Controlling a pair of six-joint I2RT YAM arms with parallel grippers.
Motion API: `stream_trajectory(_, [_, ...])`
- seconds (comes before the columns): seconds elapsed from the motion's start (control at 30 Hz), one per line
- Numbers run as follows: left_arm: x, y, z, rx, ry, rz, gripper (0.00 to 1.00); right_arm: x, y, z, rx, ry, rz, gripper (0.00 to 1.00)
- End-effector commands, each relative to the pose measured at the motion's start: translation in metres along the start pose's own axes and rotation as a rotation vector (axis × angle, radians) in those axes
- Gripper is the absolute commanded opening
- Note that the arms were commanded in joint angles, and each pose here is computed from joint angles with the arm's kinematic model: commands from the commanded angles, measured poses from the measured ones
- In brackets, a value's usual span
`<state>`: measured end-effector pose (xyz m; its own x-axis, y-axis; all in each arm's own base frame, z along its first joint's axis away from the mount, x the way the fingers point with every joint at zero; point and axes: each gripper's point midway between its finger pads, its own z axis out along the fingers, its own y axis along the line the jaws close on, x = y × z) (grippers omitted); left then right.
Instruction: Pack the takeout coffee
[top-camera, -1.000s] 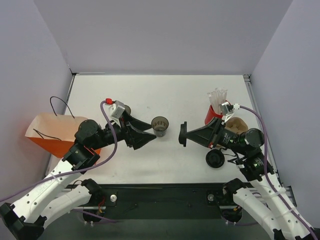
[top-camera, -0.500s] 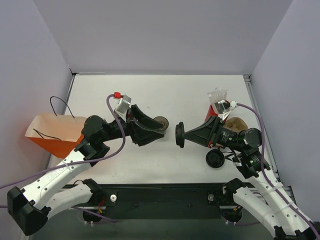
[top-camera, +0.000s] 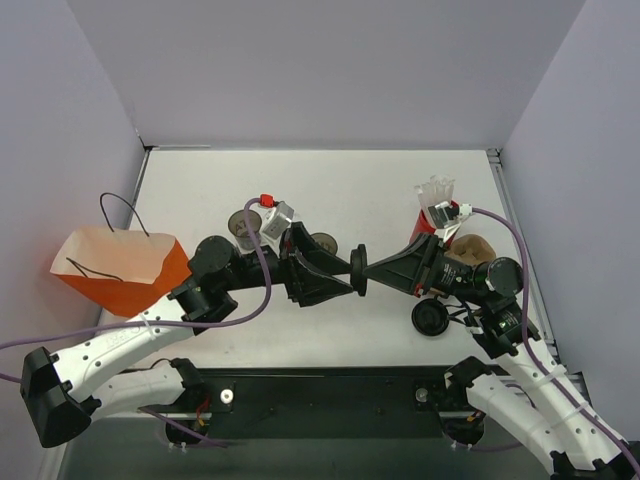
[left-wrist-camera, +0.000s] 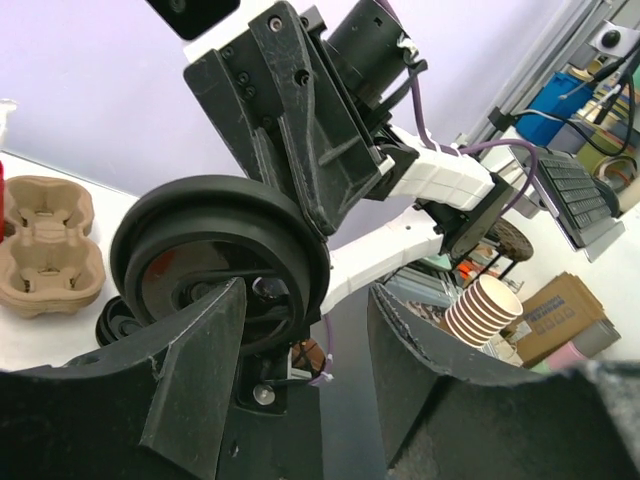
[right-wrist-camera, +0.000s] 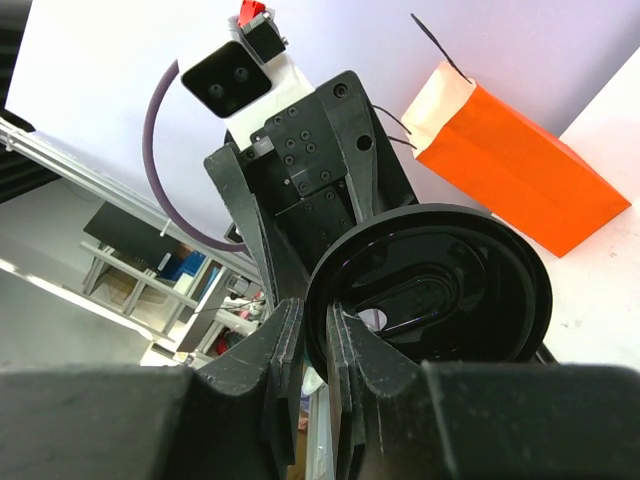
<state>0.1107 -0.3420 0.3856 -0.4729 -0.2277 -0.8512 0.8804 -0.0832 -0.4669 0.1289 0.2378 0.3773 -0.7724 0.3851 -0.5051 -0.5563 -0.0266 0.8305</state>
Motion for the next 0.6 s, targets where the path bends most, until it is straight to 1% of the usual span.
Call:
stream_trajectory(0.0, [-0.0243, -0.0078, 0.0051, -0.003, -0.074, 0.057, 0.61, -0.0045, 0.0133, -0.0001, -0.043, -0.024, -0.061, 0.14])
stream_trajectory(0.2, [-0.0212, 0.0004, 0.01, -0.027, -0.075, 0.05, 0.59, -0.0043, 0.0109, 0.0016, -0.037, -0.024, -0.051, 0.14])
stream_trajectory(0.43, [-0.0205, 0.0001, 0.0131, -0.021, -0.077, 0.052, 0.56, -0.003, 0.0076, 0.0031, -0.034, -0.024, -0.043, 0.14])
stream_trajectory(0.53, [-0.0206, -0.0004, 0.0138, -0.015, -0.083, 0.054, 0.52, -0.002, 0.0062, 0.0035, -0.033, -0.022, -0.037, 0.14])
stream_trajectory(0.57, [-0.0212, -0.0013, 0.0138, -0.011, -0.085, 0.053, 0.48, -0.0017, 0.0055, 0.004, -0.032, -0.02, -0.035, 0.14])
